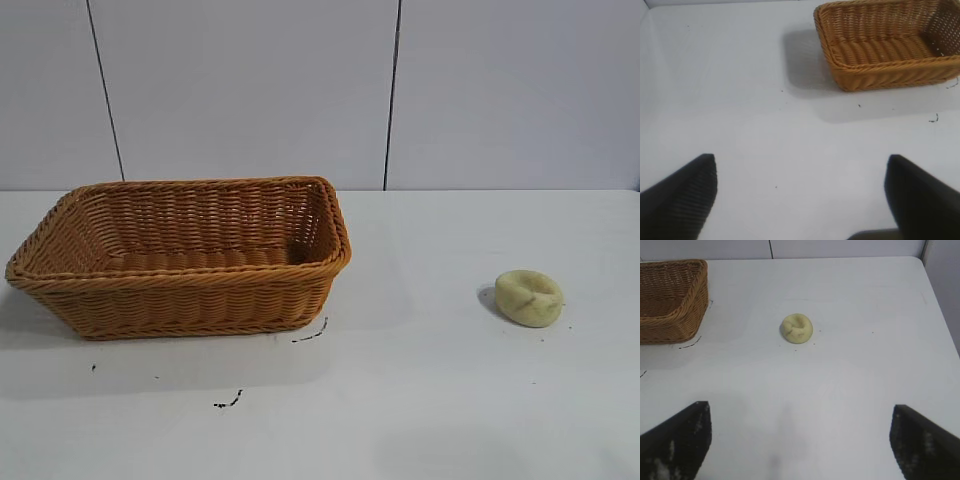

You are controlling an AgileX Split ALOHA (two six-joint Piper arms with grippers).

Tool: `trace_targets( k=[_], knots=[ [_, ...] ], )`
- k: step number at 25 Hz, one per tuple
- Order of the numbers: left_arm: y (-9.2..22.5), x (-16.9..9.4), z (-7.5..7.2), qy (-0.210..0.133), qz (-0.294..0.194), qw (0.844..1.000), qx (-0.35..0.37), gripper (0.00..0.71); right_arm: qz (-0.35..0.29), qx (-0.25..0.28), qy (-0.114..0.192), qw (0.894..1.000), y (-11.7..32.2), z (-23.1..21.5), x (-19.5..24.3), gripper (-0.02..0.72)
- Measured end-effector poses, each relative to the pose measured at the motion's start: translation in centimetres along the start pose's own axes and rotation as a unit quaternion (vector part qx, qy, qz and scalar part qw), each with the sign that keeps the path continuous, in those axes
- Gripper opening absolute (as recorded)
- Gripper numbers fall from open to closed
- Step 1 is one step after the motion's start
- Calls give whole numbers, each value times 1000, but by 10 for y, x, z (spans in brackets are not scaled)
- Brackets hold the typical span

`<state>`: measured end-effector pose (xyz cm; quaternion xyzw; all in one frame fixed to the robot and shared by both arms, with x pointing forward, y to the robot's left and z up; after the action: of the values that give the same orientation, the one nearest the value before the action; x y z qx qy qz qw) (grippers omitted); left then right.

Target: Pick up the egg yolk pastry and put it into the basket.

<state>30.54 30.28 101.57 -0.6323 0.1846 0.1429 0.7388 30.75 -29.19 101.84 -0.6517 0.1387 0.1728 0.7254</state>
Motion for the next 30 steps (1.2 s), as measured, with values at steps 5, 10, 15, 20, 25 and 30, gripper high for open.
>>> trace_targets(
  k=[5, 10, 15, 20, 25, 30],
  knots=[
    [0, 0, 0, 0, 0, 1000, 0, 693, 0, 0, 0, 1000, 0, 0, 0, 696],
    [0, 0, 0, 0, 0, 1000, 0, 693, 0, 0, 0, 1000, 0, 0, 0, 696],
    [0, 0, 0, 0, 0, 1000, 0, 693, 19, 0, 2, 1000, -3, 0, 3, 696],
    [0, 0, 0, 0, 0, 1000, 0, 693, 99, 9, 12, 995, -22, 2, 25, 696],
    [0, 0, 0, 0, 0, 1000, 0, 693, 181, 10, 23, 983, -51, 5, 60, 696],
    [0, 0, 0, 0, 0, 1000, 0, 693, 275, 12, 35, 961, -71, 7, 119, 696]
  ],
)
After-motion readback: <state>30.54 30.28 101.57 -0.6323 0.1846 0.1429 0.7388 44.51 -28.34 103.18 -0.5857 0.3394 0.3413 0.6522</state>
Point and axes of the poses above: a point on each arm's last joint axis where the gripper is mounted, x pointing out along that axis toward the gripper, z along the wrist's bending axis when the last joint is at zero, y = z × x, the point moved 8 cm from there along x, pointing out along that axis toward the gripper, and after that the axes turned 5 degrees about x, right-handed, at the moved point
